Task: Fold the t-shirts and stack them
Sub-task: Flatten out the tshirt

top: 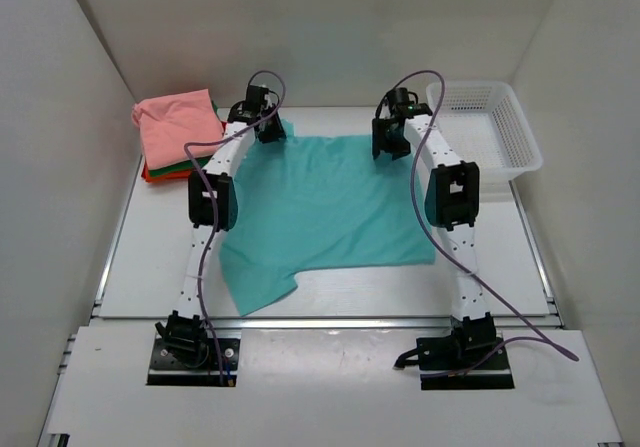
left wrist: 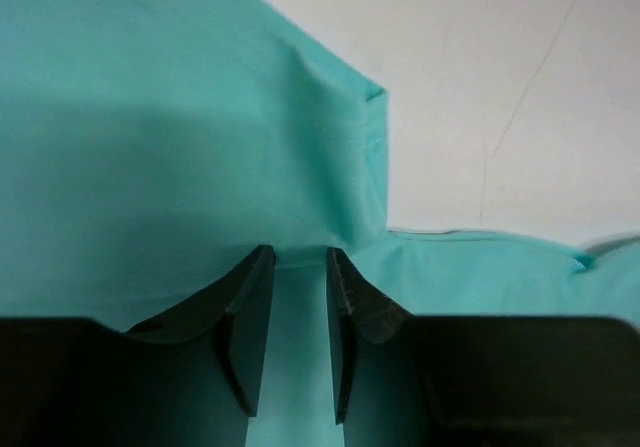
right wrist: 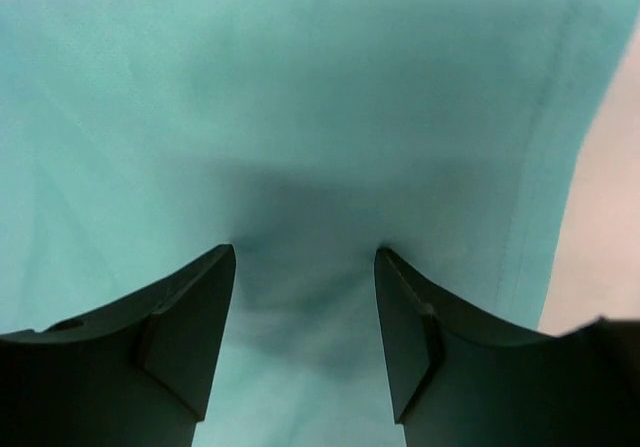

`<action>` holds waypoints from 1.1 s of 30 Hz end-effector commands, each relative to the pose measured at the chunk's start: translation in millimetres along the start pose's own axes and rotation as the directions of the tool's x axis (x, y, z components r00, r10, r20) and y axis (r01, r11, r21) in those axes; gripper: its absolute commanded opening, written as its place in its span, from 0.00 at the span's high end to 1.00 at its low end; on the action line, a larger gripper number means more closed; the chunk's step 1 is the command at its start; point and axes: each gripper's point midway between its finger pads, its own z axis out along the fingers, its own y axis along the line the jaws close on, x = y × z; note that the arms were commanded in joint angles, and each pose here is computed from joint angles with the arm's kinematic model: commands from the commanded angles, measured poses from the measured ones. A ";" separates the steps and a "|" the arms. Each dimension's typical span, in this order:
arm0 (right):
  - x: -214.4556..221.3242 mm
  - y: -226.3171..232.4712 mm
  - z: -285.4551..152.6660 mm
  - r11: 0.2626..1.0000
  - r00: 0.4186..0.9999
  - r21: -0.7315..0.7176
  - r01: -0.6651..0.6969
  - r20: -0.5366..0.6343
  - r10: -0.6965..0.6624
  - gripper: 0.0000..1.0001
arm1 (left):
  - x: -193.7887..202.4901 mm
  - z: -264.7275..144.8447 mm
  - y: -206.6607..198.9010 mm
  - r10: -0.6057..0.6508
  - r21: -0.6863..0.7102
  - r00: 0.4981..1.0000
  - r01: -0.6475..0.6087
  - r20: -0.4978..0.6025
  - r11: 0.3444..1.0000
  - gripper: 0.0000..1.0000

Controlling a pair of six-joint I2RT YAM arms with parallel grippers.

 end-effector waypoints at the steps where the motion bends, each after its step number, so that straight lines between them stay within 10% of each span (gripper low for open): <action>1: -14.0 -23.4 -22.8 1.000 1.000 0.022 0.014 0.010 -0.014 0.45 | -19.1 -34.8 -12.1 -0.039 0.080 0.998 0.044 -0.052 0.996 0.59; 10: -53.0 15.0 -172.2 0.977 0.916 0.162 0.136 0.354 -0.186 0.37 | -77.3 -224.8 -80.4 0.089 0.227 0.977 -0.133 0.193 0.965 0.62; 17: 69.6 5.2 -236.4 0.996 0.923 0.073 0.045 0.378 -0.069 0.33 | 53.0 -353.1 -9.2 0.071 0.150 0.970 -0.108 0.232 0.983 0.61; 23: 225.8 -25.8 -207.0 0.997 0.952 0.001 -0.083 0.297 0.079 0.44 | 261.0 -350.1 88.8 0.158 -0.015 0.985 -0.159 -0.070 0.987 0.58; 26: 243.7 -39.3 -201.3 0.986 0.934 -0.029 -0.164 0.317 0.164 0.44 | 243.3 -367.5 63.8 0.119 0.000 0.992 -0.119 0.047 0.993 0.57; 33: 250.1 -48.2 -195.8 0.982 0.933 -0.044 -0.182 0.306 0.187 0.39 | 268.5 -344.9 84.8 0.094 -0.108 0.994 -0.099 -0.050 0.989 0.57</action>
